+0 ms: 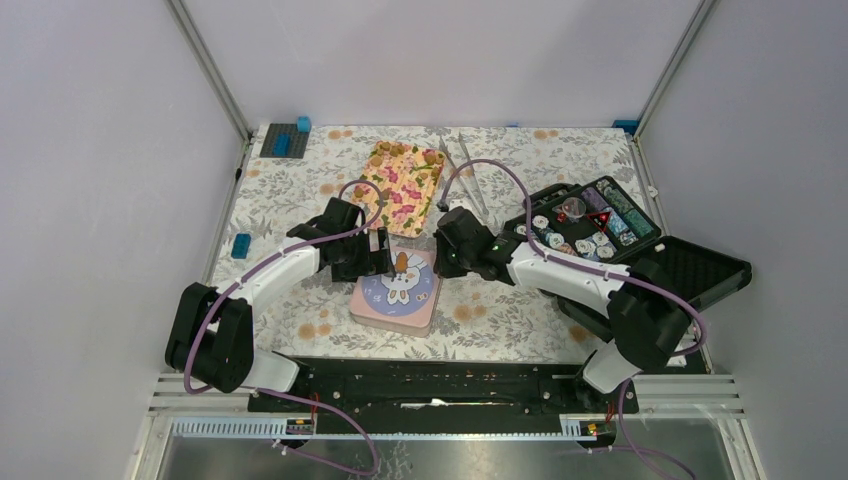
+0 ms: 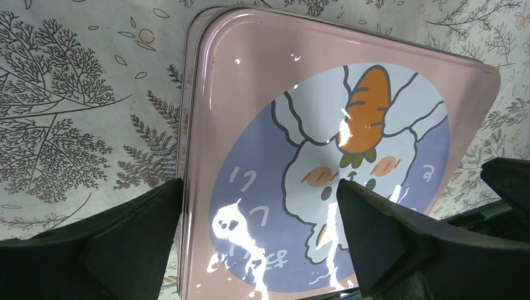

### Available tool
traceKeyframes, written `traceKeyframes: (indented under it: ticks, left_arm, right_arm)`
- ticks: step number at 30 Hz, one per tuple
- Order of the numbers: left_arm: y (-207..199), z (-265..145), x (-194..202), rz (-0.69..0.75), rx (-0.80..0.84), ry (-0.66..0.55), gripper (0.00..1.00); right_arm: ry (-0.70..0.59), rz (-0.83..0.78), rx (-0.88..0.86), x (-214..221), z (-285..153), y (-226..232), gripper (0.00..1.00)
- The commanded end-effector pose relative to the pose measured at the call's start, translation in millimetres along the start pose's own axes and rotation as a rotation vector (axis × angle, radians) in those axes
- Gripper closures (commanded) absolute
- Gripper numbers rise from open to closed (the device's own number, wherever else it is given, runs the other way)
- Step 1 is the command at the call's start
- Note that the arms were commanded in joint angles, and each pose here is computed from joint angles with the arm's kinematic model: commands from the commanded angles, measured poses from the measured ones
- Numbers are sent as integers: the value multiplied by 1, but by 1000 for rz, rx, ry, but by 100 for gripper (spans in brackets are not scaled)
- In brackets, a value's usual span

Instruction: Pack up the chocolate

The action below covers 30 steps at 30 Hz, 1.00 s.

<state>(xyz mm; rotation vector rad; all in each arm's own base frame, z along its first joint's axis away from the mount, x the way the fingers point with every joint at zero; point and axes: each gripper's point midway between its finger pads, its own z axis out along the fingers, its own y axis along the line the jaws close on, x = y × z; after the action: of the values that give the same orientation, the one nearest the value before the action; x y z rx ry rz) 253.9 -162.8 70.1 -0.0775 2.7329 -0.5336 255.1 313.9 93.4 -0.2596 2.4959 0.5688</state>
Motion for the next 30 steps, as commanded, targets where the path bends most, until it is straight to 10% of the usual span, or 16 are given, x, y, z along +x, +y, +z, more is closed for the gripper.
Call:
traceKeyframes:
  ticks: [1,24,30]
  left_arm:
    - [-10,-5,-12,12,30,-53,1]
    - [-8,-8,-14,25,8,-53,1]
    - [-7,-6,-12,31,7,-41,1]
  right_arm:
    - [-75,0,-75,-21,-19,26,94]
    - [31,55,-62,46,0,6,93]
    - [-70,14,-113,7,-31,38,94]
